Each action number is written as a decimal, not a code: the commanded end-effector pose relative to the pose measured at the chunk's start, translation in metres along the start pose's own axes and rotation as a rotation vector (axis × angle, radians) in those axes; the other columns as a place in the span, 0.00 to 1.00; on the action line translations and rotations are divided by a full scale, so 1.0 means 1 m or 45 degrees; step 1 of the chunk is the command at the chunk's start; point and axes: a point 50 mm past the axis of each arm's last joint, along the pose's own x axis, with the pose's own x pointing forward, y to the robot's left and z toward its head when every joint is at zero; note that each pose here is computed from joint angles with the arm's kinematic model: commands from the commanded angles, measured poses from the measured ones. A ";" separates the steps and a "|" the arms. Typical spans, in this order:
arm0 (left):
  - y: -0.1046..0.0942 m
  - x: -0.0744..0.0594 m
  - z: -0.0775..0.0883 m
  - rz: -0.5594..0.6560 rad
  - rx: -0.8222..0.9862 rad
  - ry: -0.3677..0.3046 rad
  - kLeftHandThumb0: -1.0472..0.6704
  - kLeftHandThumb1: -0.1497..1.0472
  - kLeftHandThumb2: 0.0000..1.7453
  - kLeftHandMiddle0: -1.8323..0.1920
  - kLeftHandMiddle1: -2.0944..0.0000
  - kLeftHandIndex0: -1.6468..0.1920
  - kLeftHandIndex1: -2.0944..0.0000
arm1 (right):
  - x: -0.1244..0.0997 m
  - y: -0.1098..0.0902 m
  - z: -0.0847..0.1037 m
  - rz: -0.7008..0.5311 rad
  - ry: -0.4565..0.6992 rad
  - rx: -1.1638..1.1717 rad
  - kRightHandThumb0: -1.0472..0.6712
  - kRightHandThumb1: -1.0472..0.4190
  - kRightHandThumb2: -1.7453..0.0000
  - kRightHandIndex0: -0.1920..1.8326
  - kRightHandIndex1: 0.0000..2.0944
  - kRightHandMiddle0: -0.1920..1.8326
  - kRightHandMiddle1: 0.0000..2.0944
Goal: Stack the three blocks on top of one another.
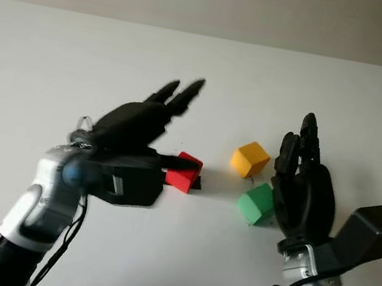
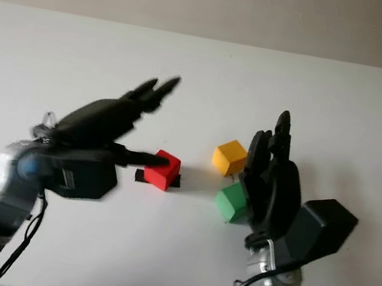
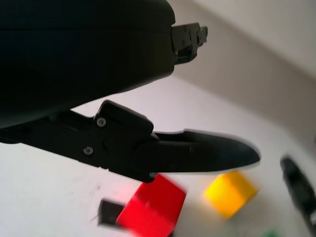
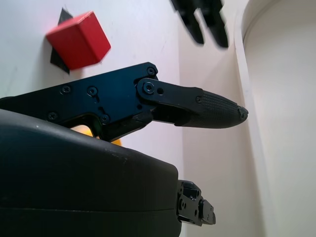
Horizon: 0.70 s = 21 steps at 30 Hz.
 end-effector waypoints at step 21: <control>0.007 -0.012 -0.072 0.376 -0.917 0.117 0.15 1.00 0.36 1.00 0.98 1.00 1.00 | 0.072 -0.039 0.110 0.357 -0.218 -1.595 0.23 0.11 0.99 0.12 0.06 0.20 0.12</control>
